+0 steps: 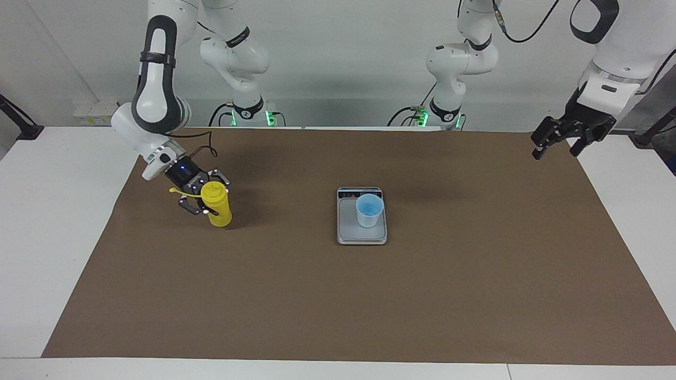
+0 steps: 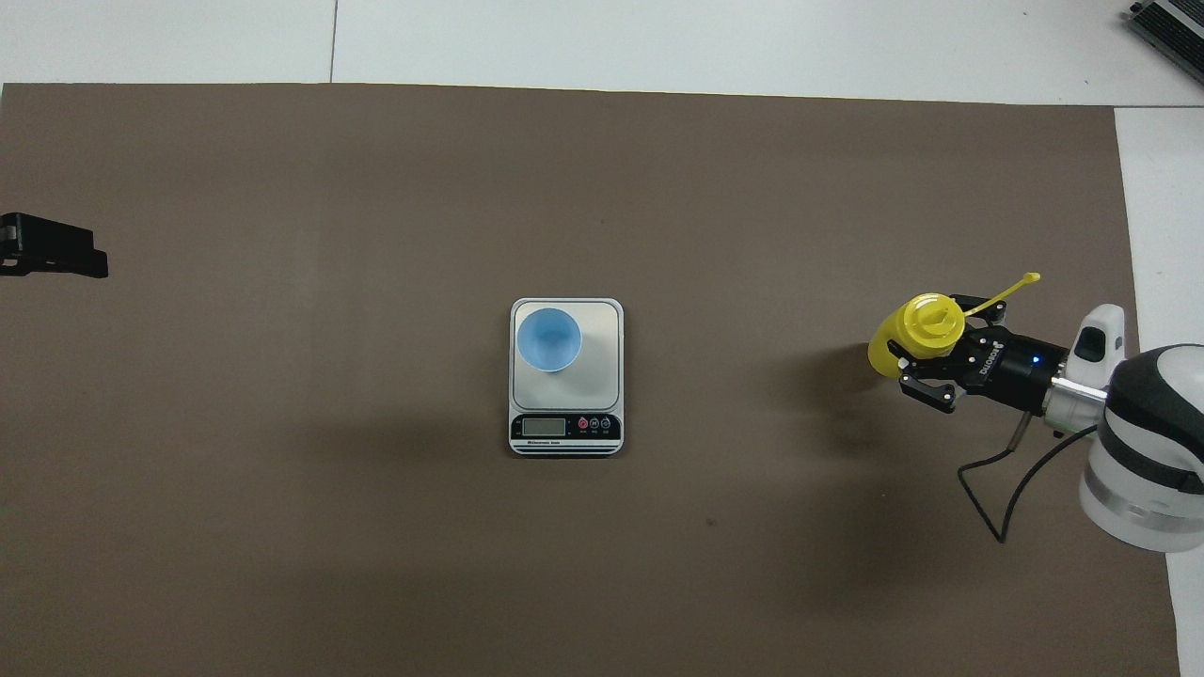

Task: Pour seasoning into cup on scale with both arms
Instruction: 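Set the yellow bottle down on the table and open the right gripper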

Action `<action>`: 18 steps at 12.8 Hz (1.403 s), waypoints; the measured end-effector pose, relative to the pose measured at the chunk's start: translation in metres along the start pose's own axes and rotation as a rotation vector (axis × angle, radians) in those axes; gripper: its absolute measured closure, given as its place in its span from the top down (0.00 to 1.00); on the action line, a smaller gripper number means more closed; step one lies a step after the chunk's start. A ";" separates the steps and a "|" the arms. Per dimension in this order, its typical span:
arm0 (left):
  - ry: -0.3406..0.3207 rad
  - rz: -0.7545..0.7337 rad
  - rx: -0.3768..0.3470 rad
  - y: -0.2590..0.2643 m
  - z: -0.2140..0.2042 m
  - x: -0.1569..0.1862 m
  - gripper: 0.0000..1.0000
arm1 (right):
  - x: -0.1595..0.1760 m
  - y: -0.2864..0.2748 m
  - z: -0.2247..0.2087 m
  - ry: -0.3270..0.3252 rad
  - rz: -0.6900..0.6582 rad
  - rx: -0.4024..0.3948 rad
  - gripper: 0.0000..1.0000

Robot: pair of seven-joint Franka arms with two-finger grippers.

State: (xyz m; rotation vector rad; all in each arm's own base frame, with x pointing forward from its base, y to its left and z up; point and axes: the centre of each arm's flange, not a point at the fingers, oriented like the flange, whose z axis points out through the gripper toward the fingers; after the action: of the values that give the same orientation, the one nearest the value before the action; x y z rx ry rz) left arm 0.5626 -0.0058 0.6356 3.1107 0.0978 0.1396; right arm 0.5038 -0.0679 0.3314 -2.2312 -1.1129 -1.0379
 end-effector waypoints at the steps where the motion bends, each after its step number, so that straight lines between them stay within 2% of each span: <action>1: 0.000 0.000 0.000 0.000 0.000 0.000 1.00 | 0.000 0.000 0.000 0.000 -0.002 0.001 0.45; 2: 0.000 0.000 0.000 0.000 0.000 0.000 1.00 | 0.000 -0.001 0.001 0.000 -0.007 0.002 0.51; 6: 0.000 0.000 0.000 0.000 0.000 0.000 1.00 | 0.002 0.000 0.000 0.002 -0.016 -0.001 0.99; 12: 0.000 0.000 0.000 0.000 0.000 0.000 1.00 | 0.006 0.002 -0.007 0.001 -0.037 -0.012 1.00; 15: 0.000 0.000 0.000 0.000 0.000 0.000 1.00 | 0.008 0.009 -0.037 -0.068 -0.122 -0.031 1.00; 18: 0.000 0.000 0.000 0.000 0.000 0.000 1.00 | 0.007 0.017 -0.073 -0.164 -0.206 -0.053 1.00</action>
State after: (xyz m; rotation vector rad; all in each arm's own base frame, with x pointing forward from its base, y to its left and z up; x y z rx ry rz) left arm 0.5627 -0.0058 0.6356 3.1107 0.0978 0.1396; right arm 0.4890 -0.1222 0.3815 -2.3151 -1.4269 -0.9882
